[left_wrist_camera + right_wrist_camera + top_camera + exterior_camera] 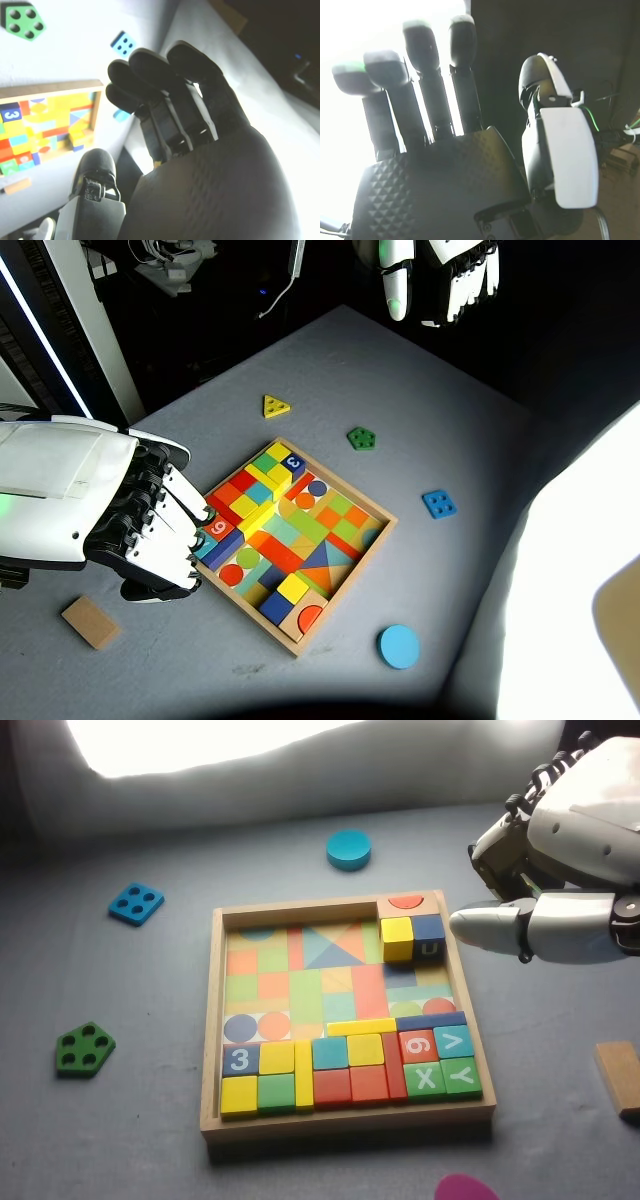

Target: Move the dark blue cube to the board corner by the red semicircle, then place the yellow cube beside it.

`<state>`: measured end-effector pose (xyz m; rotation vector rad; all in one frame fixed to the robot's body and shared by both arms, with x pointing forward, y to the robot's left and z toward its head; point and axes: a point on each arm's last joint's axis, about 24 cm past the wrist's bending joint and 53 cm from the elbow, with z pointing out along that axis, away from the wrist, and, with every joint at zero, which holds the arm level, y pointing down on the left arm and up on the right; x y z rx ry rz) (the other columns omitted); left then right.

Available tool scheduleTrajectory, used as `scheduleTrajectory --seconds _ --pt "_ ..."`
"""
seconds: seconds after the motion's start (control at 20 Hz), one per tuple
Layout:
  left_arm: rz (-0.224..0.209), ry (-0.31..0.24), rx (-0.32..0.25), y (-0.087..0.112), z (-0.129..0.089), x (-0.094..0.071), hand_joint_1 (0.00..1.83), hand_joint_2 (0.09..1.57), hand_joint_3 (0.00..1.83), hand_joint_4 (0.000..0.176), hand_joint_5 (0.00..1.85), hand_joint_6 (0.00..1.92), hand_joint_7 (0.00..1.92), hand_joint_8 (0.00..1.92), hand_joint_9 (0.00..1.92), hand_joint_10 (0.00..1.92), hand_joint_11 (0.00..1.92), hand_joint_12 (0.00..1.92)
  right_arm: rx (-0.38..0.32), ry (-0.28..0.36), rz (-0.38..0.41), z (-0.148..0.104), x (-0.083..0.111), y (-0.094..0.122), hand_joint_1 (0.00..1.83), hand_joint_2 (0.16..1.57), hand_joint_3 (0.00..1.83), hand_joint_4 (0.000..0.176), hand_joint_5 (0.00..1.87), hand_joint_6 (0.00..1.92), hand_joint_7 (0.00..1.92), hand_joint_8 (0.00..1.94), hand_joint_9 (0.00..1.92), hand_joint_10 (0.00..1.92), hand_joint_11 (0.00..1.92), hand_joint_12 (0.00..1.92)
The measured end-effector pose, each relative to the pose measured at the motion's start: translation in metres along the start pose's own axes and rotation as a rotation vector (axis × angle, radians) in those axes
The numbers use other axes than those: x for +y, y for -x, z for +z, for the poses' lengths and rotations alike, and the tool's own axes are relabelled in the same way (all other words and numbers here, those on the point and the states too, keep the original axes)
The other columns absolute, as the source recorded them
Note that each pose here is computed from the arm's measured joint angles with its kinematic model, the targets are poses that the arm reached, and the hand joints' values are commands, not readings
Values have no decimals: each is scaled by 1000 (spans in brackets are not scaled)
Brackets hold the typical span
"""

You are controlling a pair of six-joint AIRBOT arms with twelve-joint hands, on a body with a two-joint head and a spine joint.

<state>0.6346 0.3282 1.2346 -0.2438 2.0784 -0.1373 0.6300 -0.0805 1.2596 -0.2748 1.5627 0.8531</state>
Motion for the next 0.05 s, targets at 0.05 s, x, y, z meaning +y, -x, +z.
scheduleTrajectory --seconds 0.05 --pt "-1 0 1 0 0 0 0 1292 0 0 673 1142 877 1210 771 1540 539 1845 -4 1 0 0 0 1 0 1266 2 0 946 1443 1075 1426 1003 1780 790 1921"
